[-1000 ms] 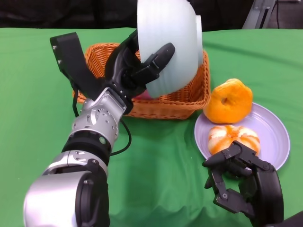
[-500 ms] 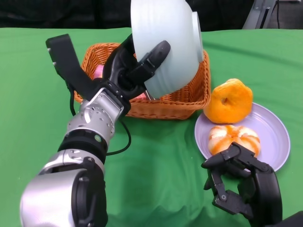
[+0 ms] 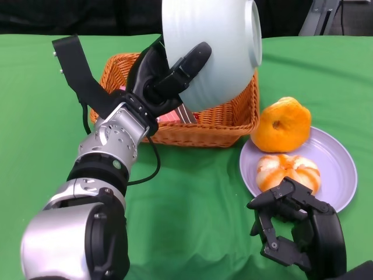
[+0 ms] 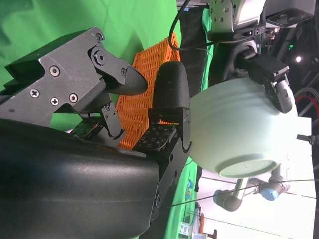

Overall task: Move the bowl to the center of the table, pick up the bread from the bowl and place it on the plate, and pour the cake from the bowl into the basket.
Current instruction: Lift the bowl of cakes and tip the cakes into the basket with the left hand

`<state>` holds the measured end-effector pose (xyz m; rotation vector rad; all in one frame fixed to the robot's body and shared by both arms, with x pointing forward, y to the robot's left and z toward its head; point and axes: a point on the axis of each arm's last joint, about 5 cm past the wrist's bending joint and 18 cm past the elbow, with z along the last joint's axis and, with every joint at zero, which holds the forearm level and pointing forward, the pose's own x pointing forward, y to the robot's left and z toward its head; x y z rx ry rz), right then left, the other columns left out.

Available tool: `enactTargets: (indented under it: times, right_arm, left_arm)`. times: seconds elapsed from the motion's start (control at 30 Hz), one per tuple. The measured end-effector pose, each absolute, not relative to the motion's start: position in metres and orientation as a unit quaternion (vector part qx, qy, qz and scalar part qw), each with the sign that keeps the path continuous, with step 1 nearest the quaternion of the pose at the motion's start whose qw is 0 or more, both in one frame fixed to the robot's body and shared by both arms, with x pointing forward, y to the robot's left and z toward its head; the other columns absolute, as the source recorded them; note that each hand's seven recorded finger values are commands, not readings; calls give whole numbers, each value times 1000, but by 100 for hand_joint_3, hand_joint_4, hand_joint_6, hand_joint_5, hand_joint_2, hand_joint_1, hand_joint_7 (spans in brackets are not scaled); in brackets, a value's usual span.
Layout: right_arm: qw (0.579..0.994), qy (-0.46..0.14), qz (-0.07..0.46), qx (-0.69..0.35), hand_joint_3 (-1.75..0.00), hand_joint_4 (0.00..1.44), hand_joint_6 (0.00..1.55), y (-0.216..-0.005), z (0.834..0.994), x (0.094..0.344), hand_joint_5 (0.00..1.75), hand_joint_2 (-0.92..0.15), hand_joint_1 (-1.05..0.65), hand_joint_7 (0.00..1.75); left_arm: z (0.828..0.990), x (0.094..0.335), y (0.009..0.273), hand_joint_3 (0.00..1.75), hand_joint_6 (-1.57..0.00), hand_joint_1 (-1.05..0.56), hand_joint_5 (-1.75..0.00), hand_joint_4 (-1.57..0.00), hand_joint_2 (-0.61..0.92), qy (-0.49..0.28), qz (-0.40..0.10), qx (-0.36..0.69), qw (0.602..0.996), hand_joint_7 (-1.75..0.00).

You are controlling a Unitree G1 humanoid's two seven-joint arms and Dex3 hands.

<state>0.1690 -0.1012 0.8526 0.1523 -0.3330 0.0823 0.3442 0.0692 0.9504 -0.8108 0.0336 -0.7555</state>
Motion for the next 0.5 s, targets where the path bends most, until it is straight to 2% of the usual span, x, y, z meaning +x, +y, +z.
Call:
enactTargets:
  times: [0.13,0.3,0.43,0.5]
  right_arm:
    - [983,-165,41,75,-103,85,75,-101,852,169,155,-55,-10,120]
    - [983,-165,41,75,-101,86,76,-101,852,169,155,-56,-9,119]
    - [982,-168,39,74,-100,86,76,-101,852,169,154,-56,-11,119]
    - [982,-168,38,74,-100,86,76,-101,852,169,154,-56,-10,119]
  left_arm:
    - [960,346,70,122,-70,-6,-175,-73,57,-34,-367,-331,869,-164]
    - [974,345,71,123,-70,-9,-175,-76,55,-154,-366,-192,898,-164]
    - [971,340,78,130,-73,-5,-175,-80,52,-210,-364,-111,901,-160]
    - [969,337,85,122,-74,-5,-173,-79,53,-238,-360,-66,900,-155]
